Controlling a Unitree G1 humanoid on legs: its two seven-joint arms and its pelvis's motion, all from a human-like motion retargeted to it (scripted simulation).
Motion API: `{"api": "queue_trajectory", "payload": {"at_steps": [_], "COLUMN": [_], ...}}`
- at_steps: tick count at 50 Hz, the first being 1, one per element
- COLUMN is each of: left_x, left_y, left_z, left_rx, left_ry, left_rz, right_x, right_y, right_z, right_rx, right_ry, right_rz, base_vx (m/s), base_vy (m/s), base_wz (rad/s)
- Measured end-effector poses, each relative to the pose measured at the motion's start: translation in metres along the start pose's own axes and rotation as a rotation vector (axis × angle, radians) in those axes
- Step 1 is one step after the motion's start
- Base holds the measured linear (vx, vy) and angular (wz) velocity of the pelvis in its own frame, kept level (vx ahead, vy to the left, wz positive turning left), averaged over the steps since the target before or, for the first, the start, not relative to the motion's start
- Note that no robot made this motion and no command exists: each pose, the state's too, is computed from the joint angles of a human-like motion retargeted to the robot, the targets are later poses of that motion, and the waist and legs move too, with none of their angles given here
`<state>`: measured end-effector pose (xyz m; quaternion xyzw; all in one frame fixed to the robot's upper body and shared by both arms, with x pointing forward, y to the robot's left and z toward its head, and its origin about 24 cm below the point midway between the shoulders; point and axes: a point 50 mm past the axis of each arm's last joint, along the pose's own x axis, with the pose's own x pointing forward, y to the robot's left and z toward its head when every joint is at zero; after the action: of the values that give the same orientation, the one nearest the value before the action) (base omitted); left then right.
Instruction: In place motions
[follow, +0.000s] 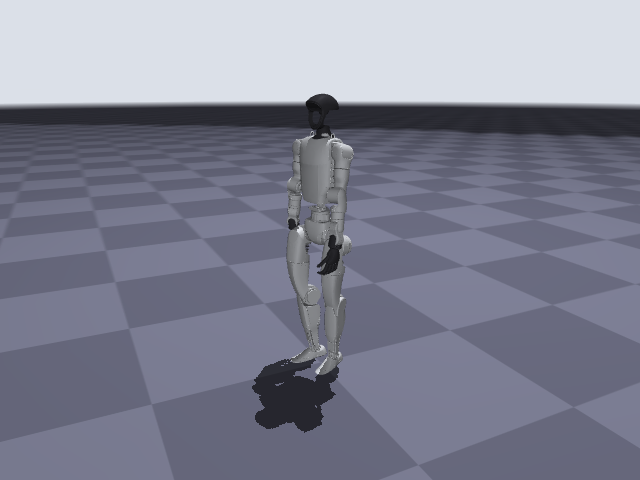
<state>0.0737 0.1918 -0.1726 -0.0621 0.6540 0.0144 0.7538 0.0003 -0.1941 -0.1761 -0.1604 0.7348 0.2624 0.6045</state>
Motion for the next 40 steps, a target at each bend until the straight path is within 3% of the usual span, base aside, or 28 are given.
{"api": "queue_trajectory", "payload": {"at_steps": [10, 18, 25, 40], "left_x": [-0.014, -0.03, -0.023, 0.001], "left_y": [-0.008, -0.01, -0.007, 0.0], "left_z": [-0.124, -0.172, -0.152, -0.022], "left_rx": [-0.194, -0.267, -0.253, -0.04], "left_ry": [0.314, 0.443, 0.387, 0.034], "left_rz": [-0.008, 0.001, 0.003, -0.023], "right_x": [-0.023, -0.037, -0.027, -0.001], "right_y": [-0.014, -0.022, -0.021, -0.005], "right_z": [0.106, 0.135, 0.11, -0.012], "right_rx": [-0.132, -0.171, -0.148, -0.025], "right_ry": [-0.347, -0.452, -0.366, 0.04], "right_rz": [-0.035, -0.068, -0.064, -0.03], "base_vx": [0.0, 0.0, 0.0, 0.0], "base_vy": [0.0, 0.0, 0.0, 0.0], "base_wz": [-0.03, 0.0, 0.0, 0.0]}}
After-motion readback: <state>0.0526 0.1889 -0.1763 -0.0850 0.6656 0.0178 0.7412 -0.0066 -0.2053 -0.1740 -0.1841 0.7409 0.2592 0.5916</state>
